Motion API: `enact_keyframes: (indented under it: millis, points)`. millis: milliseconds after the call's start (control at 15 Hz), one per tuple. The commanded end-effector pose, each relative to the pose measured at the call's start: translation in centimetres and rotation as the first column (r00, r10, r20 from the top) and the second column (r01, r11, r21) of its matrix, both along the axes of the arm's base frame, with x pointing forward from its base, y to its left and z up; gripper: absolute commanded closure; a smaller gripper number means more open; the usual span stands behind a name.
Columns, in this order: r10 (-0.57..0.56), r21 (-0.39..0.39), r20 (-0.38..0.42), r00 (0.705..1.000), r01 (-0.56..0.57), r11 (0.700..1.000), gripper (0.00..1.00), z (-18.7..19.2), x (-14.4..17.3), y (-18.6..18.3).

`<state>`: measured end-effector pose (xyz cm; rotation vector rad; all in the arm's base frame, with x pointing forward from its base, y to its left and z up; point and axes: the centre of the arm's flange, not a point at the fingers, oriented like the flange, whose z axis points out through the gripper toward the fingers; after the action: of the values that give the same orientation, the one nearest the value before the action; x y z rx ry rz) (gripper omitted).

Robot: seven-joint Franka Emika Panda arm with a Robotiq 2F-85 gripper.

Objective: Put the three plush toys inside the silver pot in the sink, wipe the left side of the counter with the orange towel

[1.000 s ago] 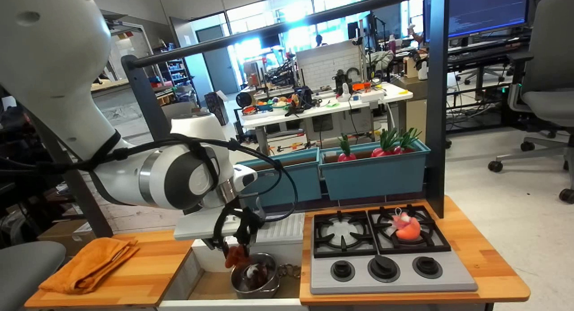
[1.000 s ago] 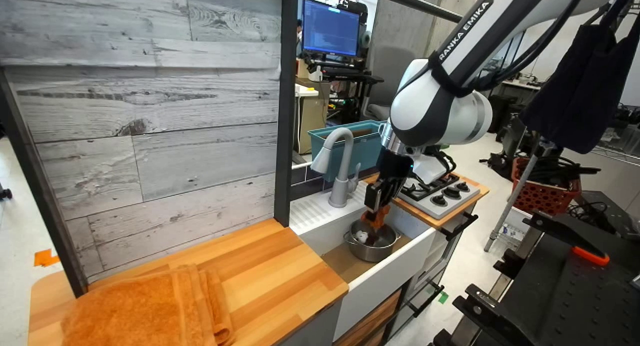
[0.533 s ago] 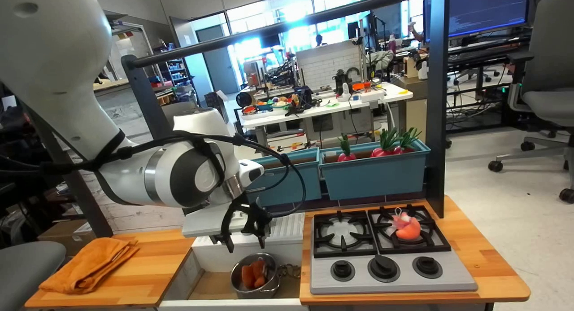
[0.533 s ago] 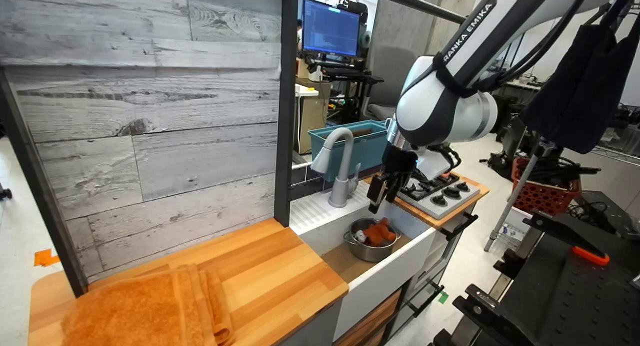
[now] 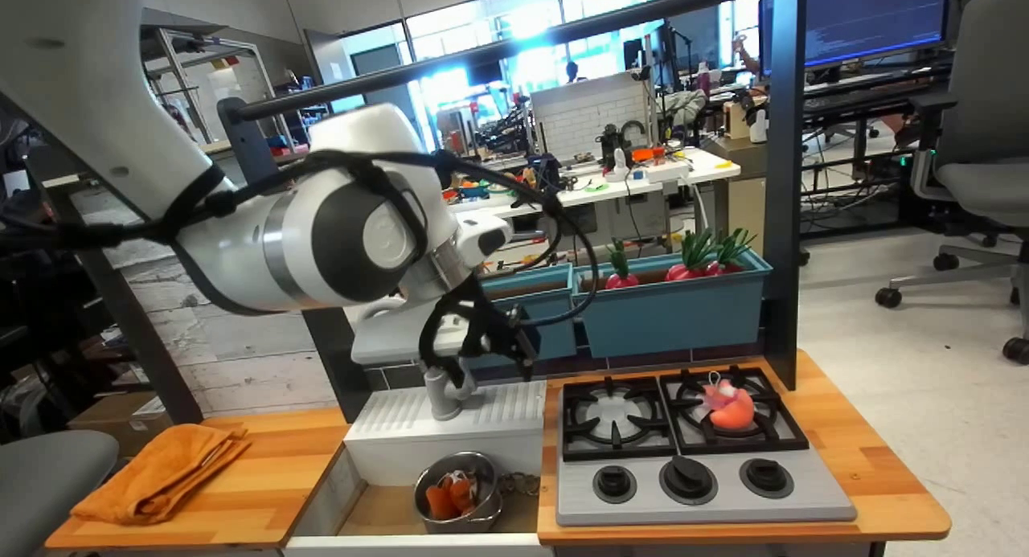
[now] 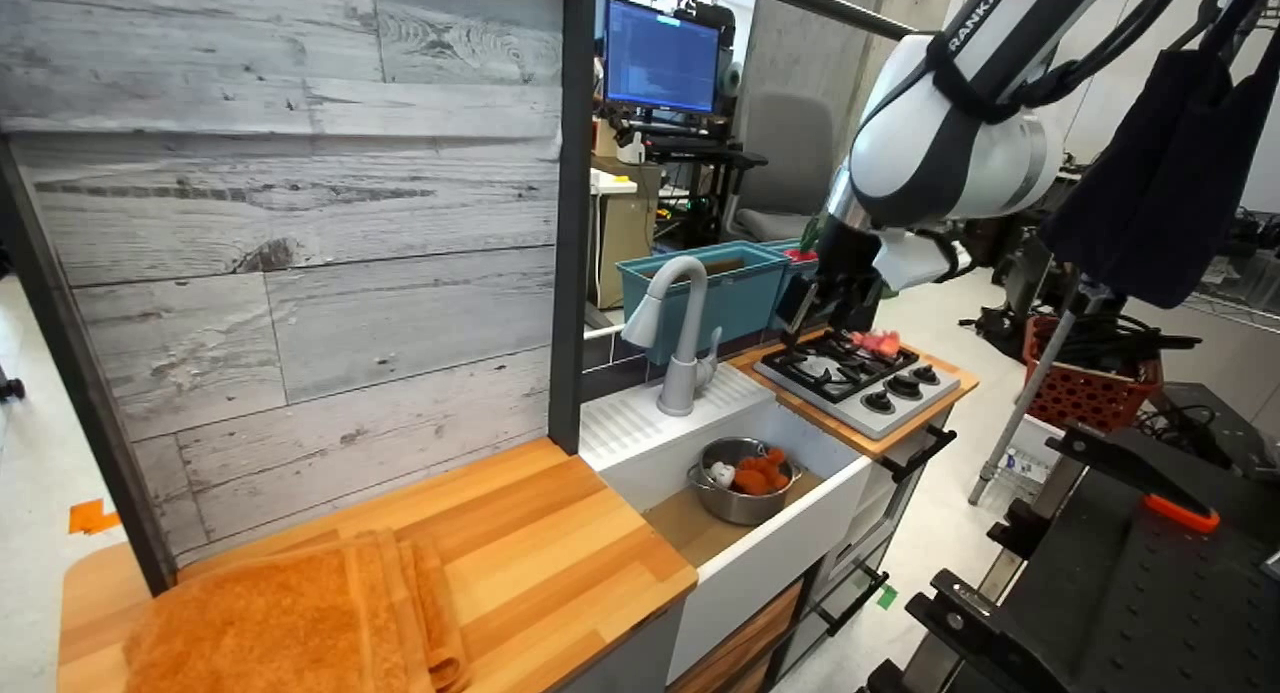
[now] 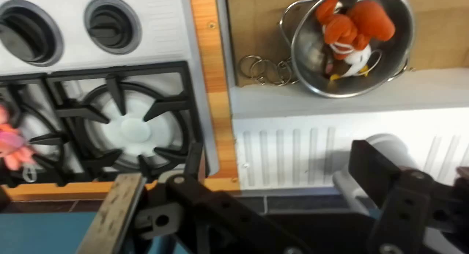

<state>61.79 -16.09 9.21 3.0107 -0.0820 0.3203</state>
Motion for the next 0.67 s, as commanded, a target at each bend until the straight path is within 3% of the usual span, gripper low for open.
enact_keyframes:
  millis: [0, 133, 200, 600]
  points:
    - [-0.195, 0.012, 0.057, 0.979, 0.194, 0.981, 0.00, 4.6, 0.3, -5.4]
    - [-0.305, 0.001, 0.039, 0.951, 0.306, 0.952, 0.00, 4.5, 1.3, -8.1]
    - [-0.215, -0.002, 0.059, 0.975, 0.215, 0.977, 0.00, 4.4, 0.1, -6.8]
    - [-0.318, -0.034, 0.049, 0.947, 0.320, 0.947, 0.00, 4.4, 1.5, -10.7]
